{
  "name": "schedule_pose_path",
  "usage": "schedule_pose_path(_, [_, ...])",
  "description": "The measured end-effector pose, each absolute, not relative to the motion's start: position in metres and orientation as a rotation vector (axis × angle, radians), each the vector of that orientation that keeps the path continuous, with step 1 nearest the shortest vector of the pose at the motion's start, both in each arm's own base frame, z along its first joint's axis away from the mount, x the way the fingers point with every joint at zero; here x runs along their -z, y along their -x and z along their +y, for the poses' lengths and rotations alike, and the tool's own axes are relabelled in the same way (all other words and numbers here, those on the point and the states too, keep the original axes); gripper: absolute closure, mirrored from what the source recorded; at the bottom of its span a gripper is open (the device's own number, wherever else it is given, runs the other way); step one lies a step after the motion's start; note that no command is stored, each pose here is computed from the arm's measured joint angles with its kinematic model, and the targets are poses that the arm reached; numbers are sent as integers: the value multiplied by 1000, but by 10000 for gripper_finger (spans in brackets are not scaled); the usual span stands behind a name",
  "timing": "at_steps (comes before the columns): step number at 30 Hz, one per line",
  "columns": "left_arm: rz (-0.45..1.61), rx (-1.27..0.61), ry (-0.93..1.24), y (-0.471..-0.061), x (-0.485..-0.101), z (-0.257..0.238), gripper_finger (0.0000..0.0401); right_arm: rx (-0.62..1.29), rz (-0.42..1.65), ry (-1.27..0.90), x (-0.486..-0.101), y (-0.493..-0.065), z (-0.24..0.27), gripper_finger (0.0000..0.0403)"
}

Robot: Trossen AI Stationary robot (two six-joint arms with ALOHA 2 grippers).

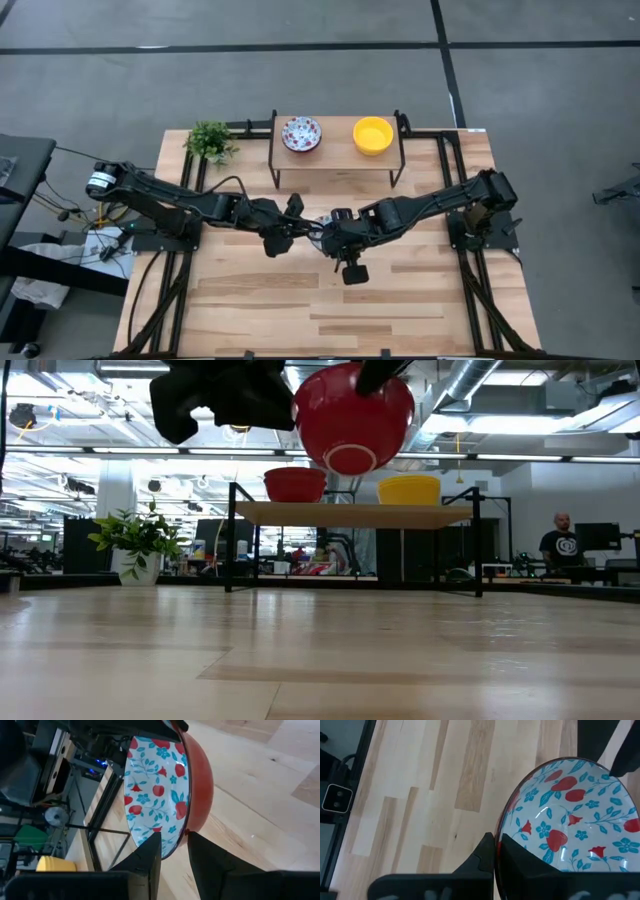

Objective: Pick & Place Mini bowls
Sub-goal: Stack the red bowl on the other stacked red bowls on the shelf

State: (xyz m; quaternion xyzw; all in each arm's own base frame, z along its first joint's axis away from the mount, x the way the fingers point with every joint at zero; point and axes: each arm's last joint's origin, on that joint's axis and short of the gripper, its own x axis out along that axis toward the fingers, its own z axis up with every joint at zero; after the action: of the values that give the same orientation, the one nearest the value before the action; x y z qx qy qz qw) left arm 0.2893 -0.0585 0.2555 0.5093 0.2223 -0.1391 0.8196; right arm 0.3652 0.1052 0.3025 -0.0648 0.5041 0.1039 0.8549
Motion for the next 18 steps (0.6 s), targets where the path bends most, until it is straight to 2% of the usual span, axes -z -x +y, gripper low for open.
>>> schedule_pose_path(9, [428, 373, -1191, -289, -256, -60, 306, -229, 1054, 150, -303, -366, 105, 403])
schedule_pose_path(18, [395, 426, -1177, -289, -256, -62, 306, -240, 1047, 169, -303, -366, 105, 403])
